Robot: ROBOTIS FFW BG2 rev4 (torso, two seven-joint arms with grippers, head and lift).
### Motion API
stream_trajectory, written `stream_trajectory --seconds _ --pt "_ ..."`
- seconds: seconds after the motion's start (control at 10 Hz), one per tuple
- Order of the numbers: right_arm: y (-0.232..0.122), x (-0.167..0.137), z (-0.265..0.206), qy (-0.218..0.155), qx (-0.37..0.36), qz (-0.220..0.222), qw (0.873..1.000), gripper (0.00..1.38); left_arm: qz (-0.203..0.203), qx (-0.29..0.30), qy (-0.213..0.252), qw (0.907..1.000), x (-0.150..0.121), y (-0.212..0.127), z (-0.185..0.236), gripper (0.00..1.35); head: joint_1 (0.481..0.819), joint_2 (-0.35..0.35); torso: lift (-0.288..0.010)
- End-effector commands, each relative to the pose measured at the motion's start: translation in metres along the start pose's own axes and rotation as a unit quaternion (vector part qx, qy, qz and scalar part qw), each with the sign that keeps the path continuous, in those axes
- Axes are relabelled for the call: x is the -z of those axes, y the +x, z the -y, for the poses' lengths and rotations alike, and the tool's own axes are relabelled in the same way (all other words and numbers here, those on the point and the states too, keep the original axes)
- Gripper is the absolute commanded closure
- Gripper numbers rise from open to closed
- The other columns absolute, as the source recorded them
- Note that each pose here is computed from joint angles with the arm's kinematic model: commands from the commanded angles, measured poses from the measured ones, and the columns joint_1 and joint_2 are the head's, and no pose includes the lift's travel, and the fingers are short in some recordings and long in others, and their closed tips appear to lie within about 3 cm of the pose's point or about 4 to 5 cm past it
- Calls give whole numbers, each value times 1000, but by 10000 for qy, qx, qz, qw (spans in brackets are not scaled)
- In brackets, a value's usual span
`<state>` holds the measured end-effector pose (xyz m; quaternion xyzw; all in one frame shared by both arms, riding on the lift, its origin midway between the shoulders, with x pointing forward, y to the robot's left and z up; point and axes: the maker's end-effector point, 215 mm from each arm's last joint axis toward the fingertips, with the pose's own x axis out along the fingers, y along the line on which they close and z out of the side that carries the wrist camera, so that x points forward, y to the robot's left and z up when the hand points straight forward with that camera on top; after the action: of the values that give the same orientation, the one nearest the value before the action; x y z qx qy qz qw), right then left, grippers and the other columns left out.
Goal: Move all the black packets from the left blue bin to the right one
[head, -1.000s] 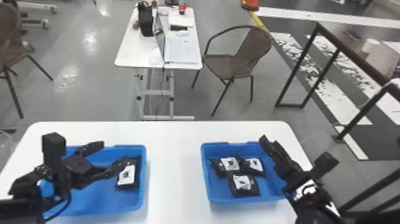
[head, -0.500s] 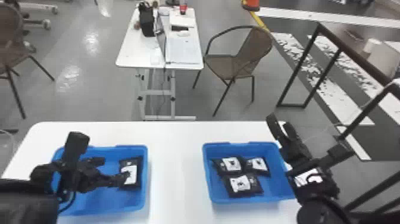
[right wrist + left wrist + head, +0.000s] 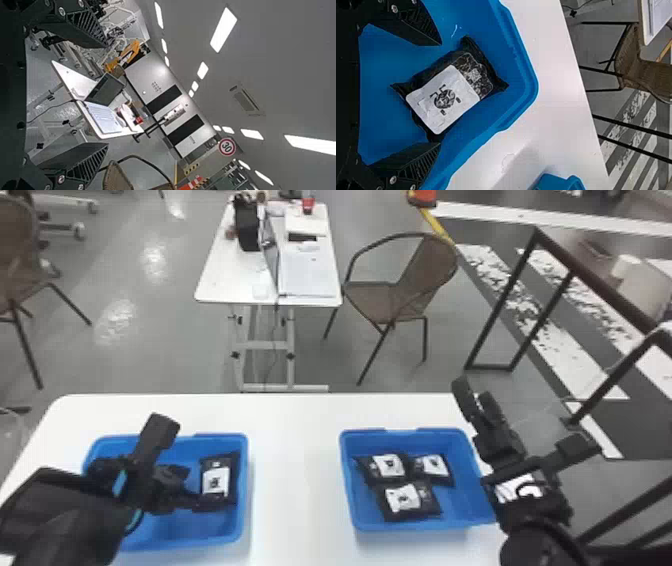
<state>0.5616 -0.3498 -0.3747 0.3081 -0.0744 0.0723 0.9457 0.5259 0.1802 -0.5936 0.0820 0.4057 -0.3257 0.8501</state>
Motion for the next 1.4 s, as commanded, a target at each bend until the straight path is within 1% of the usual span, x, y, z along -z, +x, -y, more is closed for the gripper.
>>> stream_trajectory --seconds 0.0,0.1,0.2,0.3,0.4,0.5,0.6,0.7,0.9,1.0,1.1,1.2,1.3 --pt "-1 2 0 34 10 2 10000 148 -28 68 157 9998 -1 10 0 136 695 -169 0" --pt "-1 1 0 40 11 6 10000 148 -138 155 111 9997 9 17 3 147 695 -171 0" --pt "-1 1 -1 51 8 17 10000 148 -76 187 55 9998 15 21 5 168 695 -174 0" --pt "-2 2 0 57 17 8 10000 148 56 174 -62 9998 13 22 5 239 695 -175 0" --pt "-4 4 1 72 28 1 10000 148 182 171 -36 9997 9 24 5 512 695 -177 0" --pt "-5 4 1 76 33 -8 10000 148 257 82 104 9996 2 24 1 726 695 -178 0" --pt "-4 5 0 89 29 -15 10000 148 395 4 127 9991 -5 22 -4 751 695 -178 0" --pt "-4 6 0 93 28 -25 9999 148 476 -8 129 9988 -10 20 -6 832 695 -176 0" --pt "-6 8 1 119 34 -35 9999 148 488 -4 182 9986 -8 19 -7 823 695 -174 0" --pt "-6 8 0 131 27 -31 9999 148 530 63 155 9985 -4 17 -5 1024 695 -173 0" --pt "-7 10 0 141 27 -45 9999 148 629 52 64 9980 -1 17 -3 1156 695 -172 0" --pt "-8 9 -1 142 16 -42 9999 148 823 111 37 9965 -3 15 0 1220 695 -171 0" --pt "-8 10 -4 135 -12 -49 9999 148 1147 319 114 9928 -15 7 10 1214 695 -171 0"
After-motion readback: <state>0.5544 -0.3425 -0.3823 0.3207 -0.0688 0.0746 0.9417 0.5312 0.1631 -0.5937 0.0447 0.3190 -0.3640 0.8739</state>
